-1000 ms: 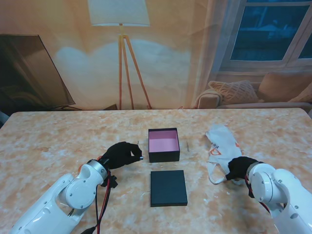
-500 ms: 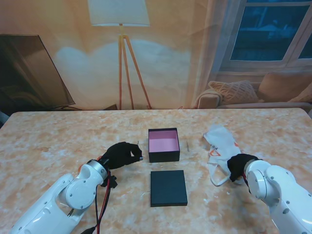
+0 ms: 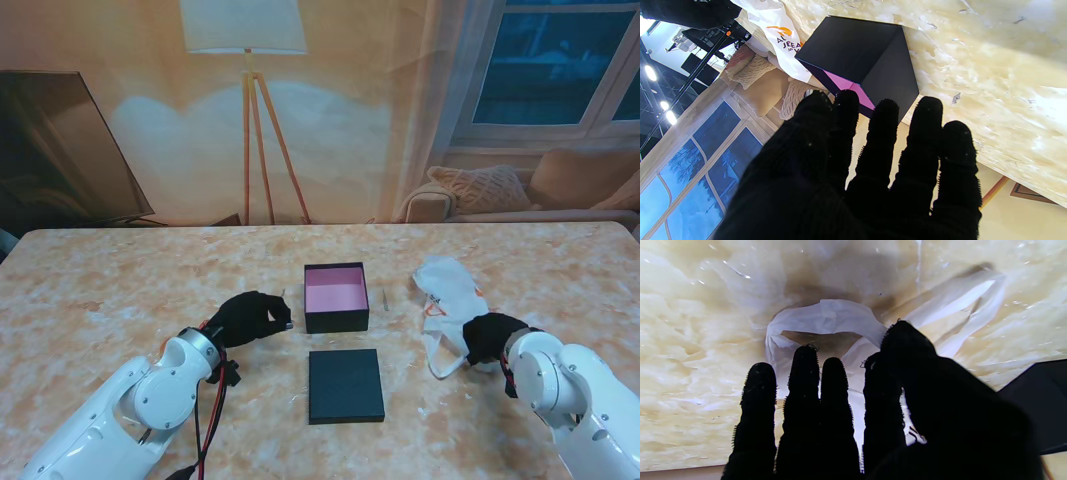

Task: Pack mini donuts into a plastic bag, tie the opening and put the bag into the gift box

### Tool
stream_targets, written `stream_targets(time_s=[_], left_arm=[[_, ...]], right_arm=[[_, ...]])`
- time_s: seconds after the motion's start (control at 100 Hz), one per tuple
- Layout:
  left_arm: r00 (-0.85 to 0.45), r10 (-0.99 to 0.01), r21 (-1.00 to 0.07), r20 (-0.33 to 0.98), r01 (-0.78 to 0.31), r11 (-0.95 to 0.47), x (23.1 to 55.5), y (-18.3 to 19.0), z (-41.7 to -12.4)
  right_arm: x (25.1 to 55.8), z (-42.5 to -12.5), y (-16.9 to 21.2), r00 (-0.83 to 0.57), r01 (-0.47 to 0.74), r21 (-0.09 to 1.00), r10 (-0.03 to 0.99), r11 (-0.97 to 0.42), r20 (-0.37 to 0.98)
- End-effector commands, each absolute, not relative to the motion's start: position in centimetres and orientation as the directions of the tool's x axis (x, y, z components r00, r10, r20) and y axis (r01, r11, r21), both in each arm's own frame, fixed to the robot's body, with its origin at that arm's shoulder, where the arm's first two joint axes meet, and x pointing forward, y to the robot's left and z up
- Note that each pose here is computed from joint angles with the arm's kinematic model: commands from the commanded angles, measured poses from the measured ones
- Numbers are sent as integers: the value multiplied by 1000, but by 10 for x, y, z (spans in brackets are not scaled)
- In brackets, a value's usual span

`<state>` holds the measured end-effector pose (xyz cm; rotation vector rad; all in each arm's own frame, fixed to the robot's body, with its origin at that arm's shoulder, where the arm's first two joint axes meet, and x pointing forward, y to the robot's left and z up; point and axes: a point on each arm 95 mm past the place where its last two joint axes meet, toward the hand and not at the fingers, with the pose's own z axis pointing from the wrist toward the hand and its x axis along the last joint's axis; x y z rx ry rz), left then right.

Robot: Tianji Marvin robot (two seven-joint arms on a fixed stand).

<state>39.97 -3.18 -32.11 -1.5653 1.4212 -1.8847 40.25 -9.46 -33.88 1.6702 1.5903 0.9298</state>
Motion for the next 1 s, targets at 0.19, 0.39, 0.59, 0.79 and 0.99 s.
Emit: stream_targets(time_s=[0.19,0.39,0.59,0.79,0.99], left_arm=[[-361,-740,-818,567,-352,-455,397,-34,-321],[-362,-740,-819,566,-351,-454,397,-33,-321],[-364,-741,-820,564,-350,-453,397,-33,-321],[-367,-743,-824,559,-345,-449,397,-33,-320],[-367,-743,-824,560,-345,-450,397,-33,-320]], right_arm=[[395,-346,-92,-20,584,811,1000,23,-14],[397,-348,-92,-73,591,796,991,133,-111],[402,-352,-91,-105,605,773,982,189,-158],[409,-359,-90,-95,612,768,982,189,-166],[411,-361,-91,-66,613,781,993,118,-98]])
